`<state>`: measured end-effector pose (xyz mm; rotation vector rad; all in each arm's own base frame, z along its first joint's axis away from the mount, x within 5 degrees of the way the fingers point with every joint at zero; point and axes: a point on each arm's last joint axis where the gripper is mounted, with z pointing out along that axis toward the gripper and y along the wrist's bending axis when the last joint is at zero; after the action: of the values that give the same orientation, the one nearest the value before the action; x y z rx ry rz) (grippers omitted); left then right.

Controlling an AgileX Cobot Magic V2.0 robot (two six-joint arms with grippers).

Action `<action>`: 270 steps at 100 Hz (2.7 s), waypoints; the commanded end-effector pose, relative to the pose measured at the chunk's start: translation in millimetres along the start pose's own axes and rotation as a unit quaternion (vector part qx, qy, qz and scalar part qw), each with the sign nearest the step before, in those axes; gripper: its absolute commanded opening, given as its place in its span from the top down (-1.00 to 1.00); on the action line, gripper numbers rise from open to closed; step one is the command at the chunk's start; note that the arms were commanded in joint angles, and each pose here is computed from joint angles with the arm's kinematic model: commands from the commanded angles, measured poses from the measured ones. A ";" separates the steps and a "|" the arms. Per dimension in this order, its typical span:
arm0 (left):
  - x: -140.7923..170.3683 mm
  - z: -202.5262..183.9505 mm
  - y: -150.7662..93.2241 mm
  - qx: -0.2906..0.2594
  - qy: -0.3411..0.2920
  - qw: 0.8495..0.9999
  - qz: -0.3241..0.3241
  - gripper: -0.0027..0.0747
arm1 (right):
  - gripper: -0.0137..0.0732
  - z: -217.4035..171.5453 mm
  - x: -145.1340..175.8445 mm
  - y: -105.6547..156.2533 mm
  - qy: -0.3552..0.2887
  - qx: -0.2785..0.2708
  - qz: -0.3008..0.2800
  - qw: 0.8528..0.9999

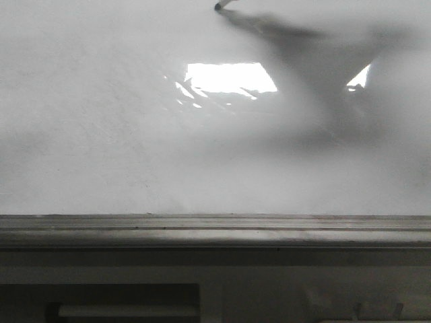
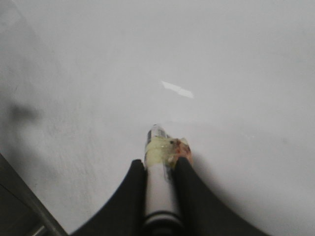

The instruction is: Write number 6 on whiteboard

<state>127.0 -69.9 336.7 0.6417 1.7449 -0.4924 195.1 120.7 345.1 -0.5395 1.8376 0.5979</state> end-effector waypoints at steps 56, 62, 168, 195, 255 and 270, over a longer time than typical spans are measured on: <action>-14.8 -4.2 2.5 -0.017 -0.045 0.998 -0.030 -0.39 | 0.79 -3.0 3.6 -6.7 0.052 -0.001 -0.014 0.999; -14.8 -4.2 2.5 -0.017 -0.045 0.998 -0.030 -0.39 | 0.79 -3.2 -0.8 -8.3 0.037 0.009 -0.012 0.999; -7.5 69.2 -49.1 0.234 0.013 0.972 0.013 -0.14 | 0.79 -9.1 -29.7 38.5 0.115 -0.195 -0.049 0.973; -11.7 94.1 -68.3 0.231 0.025 0.972 0.038 -0.12 | 0.79 -10.7 -26.1 41.3 0.135 -0.214 -0.050 0.966; -8.0 95.2 -73.1 0.239 0.034 0.968 0.065 0.80 | 0.79 -9.5 -24.7 38.6 0.139 -0.202 -0.065 0.967; -7.9 95.3 -72.9 0.239 0.035 0.968 0.067 0.80 | 0.79 -7.8 -23.8 37.3 0.143 -0.198 -0.068 0.967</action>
<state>150.1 -186.0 303.4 1.2101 1.6596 -0.7845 173.3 147.7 360.2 -1.0859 2.0041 0.8603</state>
